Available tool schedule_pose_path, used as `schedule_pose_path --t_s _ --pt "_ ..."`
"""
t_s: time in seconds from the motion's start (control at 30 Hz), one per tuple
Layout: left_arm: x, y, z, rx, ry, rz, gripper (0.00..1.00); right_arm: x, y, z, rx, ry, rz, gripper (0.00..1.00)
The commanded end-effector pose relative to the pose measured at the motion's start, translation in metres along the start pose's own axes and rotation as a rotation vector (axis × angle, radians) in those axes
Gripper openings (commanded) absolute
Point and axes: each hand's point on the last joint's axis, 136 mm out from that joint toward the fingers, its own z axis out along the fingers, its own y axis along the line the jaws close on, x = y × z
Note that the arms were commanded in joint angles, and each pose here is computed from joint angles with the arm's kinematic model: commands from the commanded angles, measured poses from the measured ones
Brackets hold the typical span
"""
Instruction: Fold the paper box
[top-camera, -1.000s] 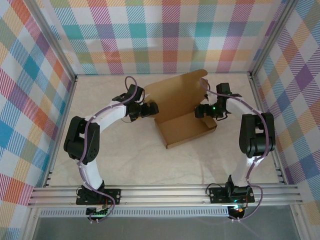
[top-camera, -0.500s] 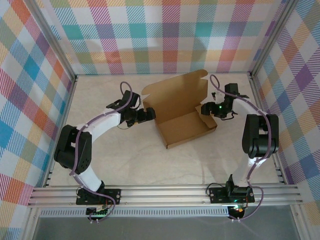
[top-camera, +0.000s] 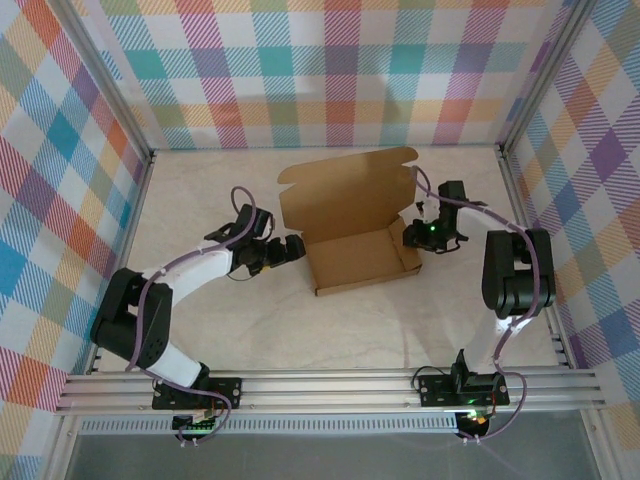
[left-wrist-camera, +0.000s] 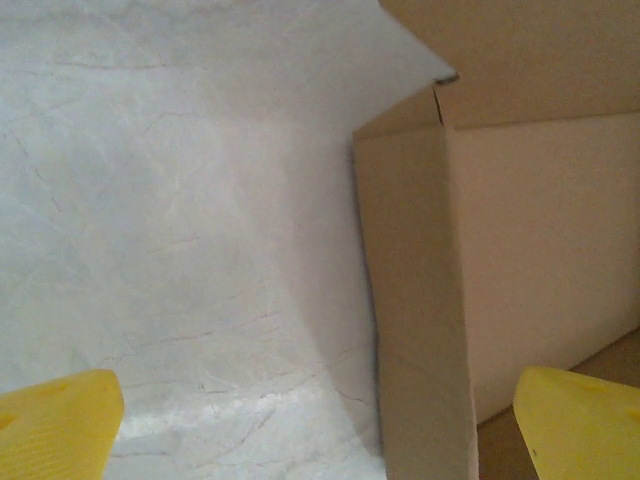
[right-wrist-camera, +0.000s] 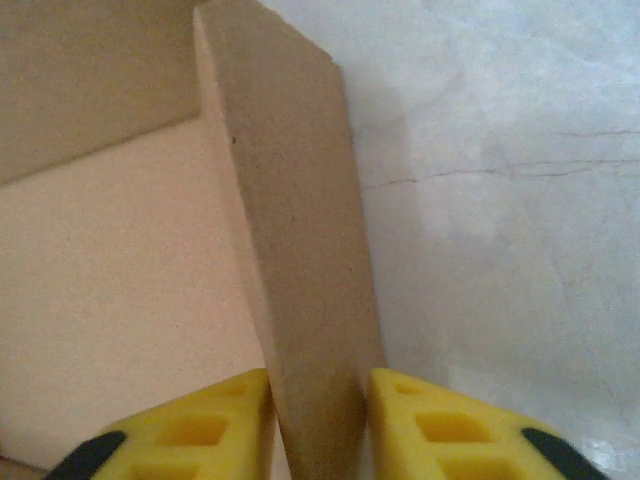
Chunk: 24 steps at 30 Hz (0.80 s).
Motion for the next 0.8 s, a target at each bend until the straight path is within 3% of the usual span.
schedule_pose_path --t_s 0.0,0.23,0.63,0.77 --pt "0.004 -0.017 -0.005 0.086 -0.021 -0.017 1.0 -0.004 0.005 -0.007 0.062 -0.058 -0.049 0.23" --pt "0.018 -0.025 0.011 0.121 0.014 -0.043 0.99 -0.003 0.012 -0.008 0.16 -0.096 -0.122 0.24" --pt "0.019 -0.039 0.03 0.156 0.054 -0.02 0.65 0.015 0.014 0.008 0.347 -0.016 -0.216 0.16" --pt "0.02 -0.039 0.035 0.157 0.066 -0.02 0.61 0.02 0.014 0.014 0.384 0.022 -0.242 0.16"
